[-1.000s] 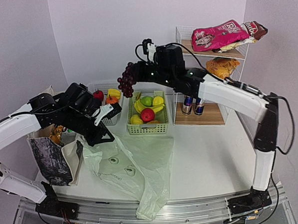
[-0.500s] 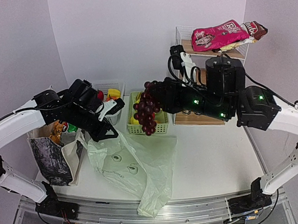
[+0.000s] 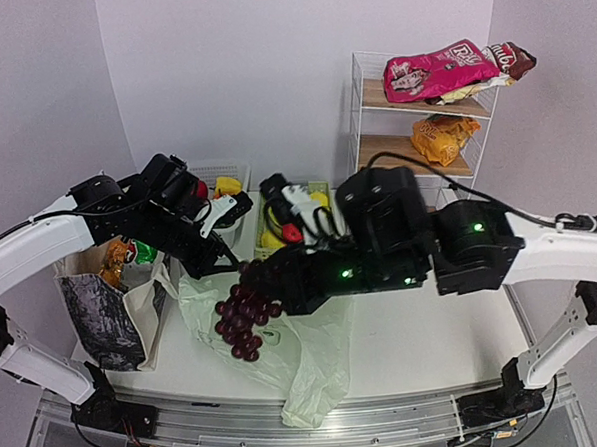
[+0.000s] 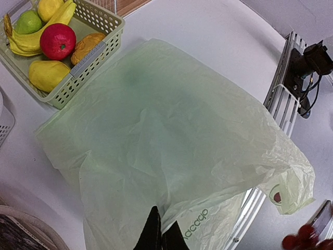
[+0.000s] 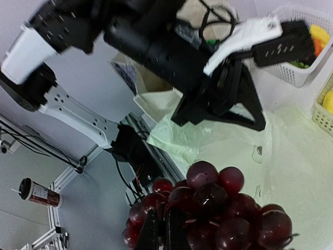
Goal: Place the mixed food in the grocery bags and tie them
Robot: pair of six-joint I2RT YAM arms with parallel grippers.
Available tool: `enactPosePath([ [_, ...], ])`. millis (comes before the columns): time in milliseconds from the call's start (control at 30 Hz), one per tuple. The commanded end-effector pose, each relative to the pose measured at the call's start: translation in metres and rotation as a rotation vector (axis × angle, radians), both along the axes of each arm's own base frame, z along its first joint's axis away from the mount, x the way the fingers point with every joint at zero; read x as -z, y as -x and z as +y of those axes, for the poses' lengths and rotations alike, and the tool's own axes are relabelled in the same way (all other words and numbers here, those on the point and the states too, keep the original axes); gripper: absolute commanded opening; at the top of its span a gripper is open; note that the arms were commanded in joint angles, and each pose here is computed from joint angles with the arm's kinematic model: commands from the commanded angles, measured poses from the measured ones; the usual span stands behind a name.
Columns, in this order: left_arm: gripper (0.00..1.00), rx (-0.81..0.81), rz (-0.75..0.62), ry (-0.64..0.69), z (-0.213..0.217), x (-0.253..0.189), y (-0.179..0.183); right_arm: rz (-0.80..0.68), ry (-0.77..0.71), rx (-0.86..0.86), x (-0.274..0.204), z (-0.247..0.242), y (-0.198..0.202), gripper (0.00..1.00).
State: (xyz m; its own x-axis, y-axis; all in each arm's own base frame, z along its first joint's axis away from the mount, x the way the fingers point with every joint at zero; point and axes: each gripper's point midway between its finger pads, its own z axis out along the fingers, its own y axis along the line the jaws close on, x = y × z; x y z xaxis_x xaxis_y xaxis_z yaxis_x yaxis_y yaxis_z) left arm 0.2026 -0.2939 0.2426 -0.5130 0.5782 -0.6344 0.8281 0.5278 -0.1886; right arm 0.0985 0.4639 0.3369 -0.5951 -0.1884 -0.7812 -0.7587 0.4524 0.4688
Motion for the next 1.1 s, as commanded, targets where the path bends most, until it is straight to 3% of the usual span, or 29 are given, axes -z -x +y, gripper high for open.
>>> enactPosePath([
  [0,0.00,0.001,-0.035,0.072,-0.007,-0.027,-0.004,-0.048,0.022,-0.004,0.010,0.013,-0.004,0.00],
  [367,0.00,0.004,-0.028,0.073,-0.004,-0.025,0.000,-0.337,0.183,0.169,0.022,-0.007,-0.050,0.00],
  [500,0.00,-0.010,0.019,0.113,-0.010,-0.034,0.000,-0.436,0.300,0.120,0.041,0.001,-0.051,0.00],
  [667,0.00,0.036,0.216,0.236,-0.023,-0.053,0.018,-0.642,0.491,0.019,0.066,0.009,-0.054,0.00],
  [800,0.00,0.049,0.293,0.269,-0.024,-0.050,0.026,-0.773,0.639,-0.078,0.089,0.013,-0.061,0.00],
  [933,0.00,0.037,0.302,0.280,-0.021,-0.050,0.023,-0.750,0.732,-0.205,0.123,0.008,-0.060,0.00],
  [1067,0.00,0.013,0.327,0.299,-0.016,-0.052,0.016,-0.614,0.810,-0.276,0.150,-0.007,-0.065,0.00],
])
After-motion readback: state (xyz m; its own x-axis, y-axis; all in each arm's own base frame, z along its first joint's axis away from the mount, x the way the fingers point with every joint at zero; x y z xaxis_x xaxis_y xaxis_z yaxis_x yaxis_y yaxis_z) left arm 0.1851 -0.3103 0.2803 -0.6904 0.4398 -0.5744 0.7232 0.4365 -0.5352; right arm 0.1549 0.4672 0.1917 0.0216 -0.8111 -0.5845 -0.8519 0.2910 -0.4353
